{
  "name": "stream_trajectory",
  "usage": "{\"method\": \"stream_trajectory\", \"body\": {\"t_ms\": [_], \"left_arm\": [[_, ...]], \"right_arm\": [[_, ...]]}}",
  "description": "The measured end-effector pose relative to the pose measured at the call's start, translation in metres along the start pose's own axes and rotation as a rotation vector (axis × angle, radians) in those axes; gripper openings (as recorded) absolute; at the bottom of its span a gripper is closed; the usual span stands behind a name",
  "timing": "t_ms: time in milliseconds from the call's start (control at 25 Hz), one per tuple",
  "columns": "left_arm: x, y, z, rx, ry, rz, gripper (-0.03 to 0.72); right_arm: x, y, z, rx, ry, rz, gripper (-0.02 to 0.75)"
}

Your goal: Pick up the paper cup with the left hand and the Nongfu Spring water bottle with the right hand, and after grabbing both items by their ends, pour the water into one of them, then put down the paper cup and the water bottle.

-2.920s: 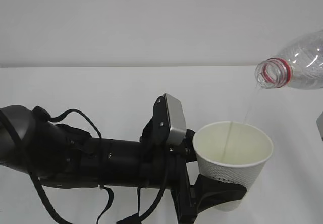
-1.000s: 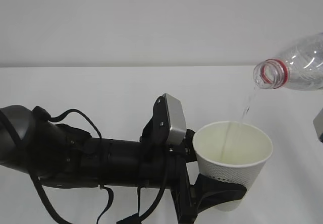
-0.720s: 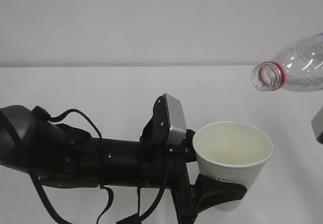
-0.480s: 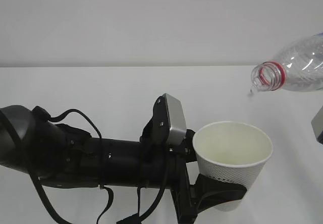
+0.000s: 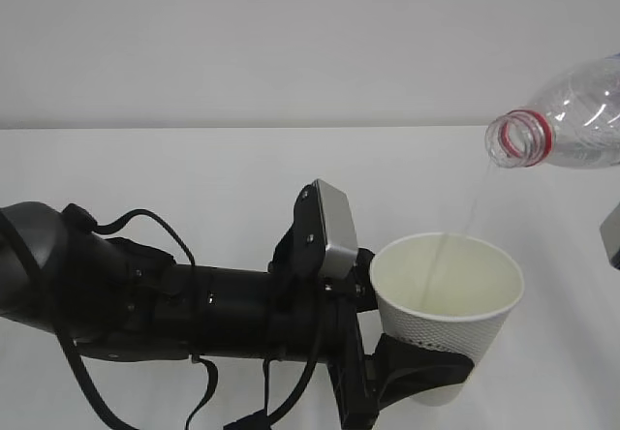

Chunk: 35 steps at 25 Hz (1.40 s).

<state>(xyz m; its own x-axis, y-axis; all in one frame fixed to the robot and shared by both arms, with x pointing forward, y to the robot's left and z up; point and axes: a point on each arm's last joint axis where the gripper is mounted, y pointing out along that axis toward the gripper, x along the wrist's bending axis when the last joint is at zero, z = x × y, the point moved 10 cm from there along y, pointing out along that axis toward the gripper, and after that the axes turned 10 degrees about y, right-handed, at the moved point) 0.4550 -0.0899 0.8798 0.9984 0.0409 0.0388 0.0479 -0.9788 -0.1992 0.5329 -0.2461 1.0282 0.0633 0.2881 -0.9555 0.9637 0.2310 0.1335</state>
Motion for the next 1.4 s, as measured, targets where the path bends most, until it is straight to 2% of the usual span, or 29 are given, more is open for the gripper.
{"method": "stream_trajectory", "body": {"t_ms": [1400], "left_arm": [[0.0000, 0.0000, 0.0000, 0.000, 0.000, 0.000, 0.544]], "right_arm": [[-0.0036, 0.0003, -0.0014, -0.007, 0.000, 0.017, 0.387]]}}
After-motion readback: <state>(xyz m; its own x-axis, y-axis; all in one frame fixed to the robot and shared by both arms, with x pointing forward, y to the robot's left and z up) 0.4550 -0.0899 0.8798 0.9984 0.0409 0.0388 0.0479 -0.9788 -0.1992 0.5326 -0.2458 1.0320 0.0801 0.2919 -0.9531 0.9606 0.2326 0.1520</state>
